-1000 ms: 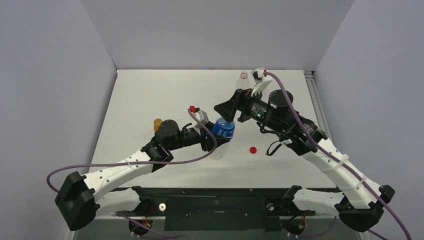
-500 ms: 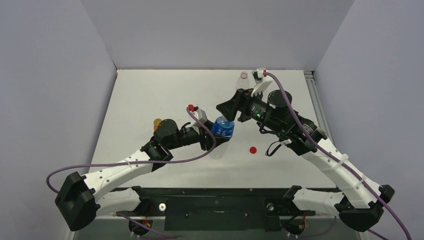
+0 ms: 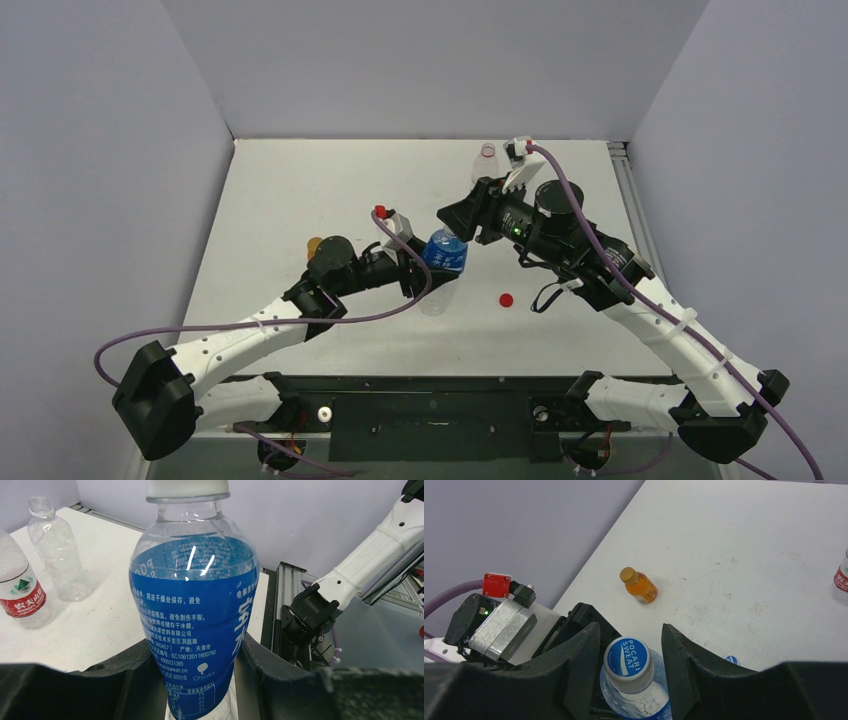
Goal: Screw on the bottle caps
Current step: Screw the bottle cap onto the plastic bottle.
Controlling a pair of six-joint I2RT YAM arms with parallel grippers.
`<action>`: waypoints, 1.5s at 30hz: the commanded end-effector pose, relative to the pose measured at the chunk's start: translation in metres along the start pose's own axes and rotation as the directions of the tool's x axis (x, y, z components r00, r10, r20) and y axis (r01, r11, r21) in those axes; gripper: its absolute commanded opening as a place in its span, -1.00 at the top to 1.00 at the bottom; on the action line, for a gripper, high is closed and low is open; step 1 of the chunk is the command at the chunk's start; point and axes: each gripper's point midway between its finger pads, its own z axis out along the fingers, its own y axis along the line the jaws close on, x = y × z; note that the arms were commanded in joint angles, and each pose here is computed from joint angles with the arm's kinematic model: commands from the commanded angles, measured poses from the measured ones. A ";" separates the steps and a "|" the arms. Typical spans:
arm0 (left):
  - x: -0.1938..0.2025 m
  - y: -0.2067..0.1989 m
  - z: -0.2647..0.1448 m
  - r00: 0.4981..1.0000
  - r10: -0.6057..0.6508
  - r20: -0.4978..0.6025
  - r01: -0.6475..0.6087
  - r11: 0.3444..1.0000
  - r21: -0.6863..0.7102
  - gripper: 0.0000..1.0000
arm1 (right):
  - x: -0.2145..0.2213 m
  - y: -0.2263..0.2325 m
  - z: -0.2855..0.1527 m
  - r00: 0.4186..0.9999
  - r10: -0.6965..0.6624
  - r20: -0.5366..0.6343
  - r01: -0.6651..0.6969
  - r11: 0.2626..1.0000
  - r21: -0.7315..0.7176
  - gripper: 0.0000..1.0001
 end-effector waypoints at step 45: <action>-0.092 0.091 0.010 0.916 0.396 0.062 -0.193 0.573 -0.797 1.00 | 0.016 -0.061 0.019 0.994 0.101 0.048 -0.110 0.791 0.602 0.76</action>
